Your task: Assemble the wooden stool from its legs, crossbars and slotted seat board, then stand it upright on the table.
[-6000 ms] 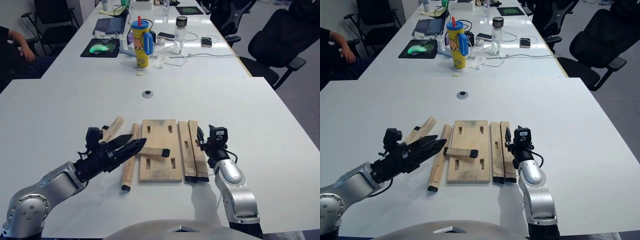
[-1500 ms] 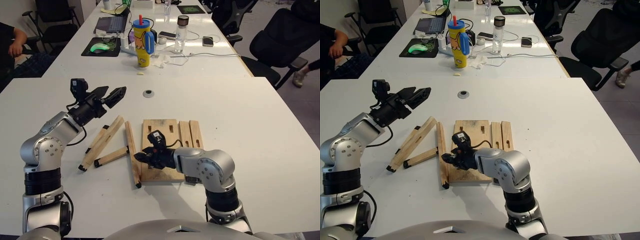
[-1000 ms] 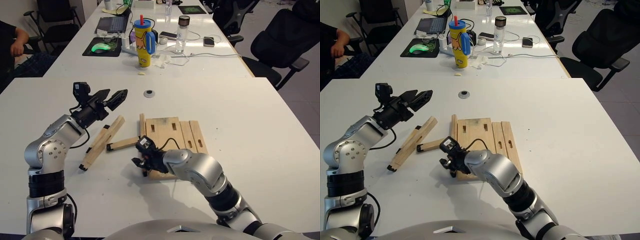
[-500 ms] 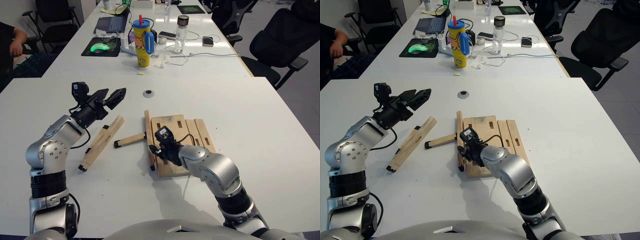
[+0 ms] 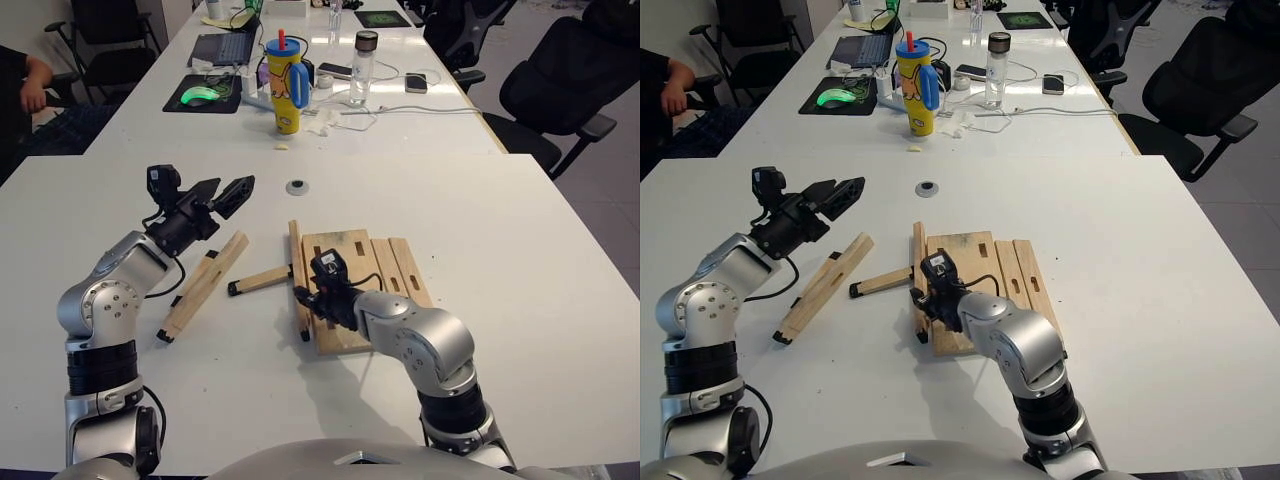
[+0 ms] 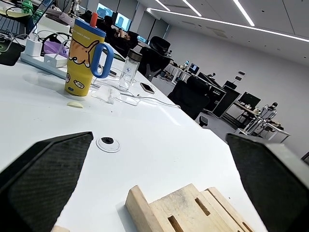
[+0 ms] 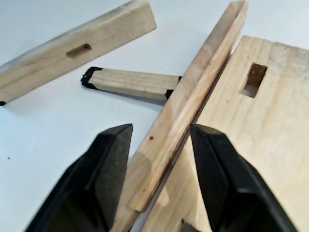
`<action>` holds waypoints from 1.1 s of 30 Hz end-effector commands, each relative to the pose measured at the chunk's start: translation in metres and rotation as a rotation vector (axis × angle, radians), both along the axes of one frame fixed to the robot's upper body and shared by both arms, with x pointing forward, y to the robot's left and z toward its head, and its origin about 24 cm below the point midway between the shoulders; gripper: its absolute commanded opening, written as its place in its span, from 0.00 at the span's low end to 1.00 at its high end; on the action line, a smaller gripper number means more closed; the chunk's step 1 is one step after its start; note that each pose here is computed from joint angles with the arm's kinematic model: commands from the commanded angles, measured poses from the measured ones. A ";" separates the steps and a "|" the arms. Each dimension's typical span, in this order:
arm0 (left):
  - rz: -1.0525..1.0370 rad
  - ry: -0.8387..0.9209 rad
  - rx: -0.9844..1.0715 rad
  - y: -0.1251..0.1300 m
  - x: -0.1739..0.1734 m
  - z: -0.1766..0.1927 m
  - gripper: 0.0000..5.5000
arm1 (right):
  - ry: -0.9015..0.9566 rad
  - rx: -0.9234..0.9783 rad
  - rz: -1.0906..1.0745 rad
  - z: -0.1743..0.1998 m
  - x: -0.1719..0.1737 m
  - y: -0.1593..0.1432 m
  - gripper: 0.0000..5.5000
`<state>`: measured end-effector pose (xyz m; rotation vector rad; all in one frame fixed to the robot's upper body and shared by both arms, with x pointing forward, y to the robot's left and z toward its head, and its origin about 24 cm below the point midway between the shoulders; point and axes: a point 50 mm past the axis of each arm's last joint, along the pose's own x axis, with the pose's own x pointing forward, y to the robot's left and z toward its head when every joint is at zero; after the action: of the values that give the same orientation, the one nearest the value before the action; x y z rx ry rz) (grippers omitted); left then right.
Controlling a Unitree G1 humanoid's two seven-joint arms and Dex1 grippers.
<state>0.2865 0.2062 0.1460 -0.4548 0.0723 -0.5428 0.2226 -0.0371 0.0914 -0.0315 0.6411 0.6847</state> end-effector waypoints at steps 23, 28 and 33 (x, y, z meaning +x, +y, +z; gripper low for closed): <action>0.027 -0.016 -0.005 -0.002 0.001 0.004 0.93 | 0.111 -0.155 0.100 -0.020 -0.008 0.006 0.18; 0.025 -0.025 -0.001 -0.001 0.003 0.007 0.93 | 0.310 0.151 -0.090 -0.021 -0.002 0.001 0.18; 0.038 -0.122 0.017 0.011 0.007 0.041 0.93 | 0.440 0.371 -0.141 -0.016 -0.003 0.006 0.18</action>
<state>0.2886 0.2044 0.1522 -0.4629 0.0417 -0.5287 0.2311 -0.0632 0.0770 0.2323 0.8220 0.6263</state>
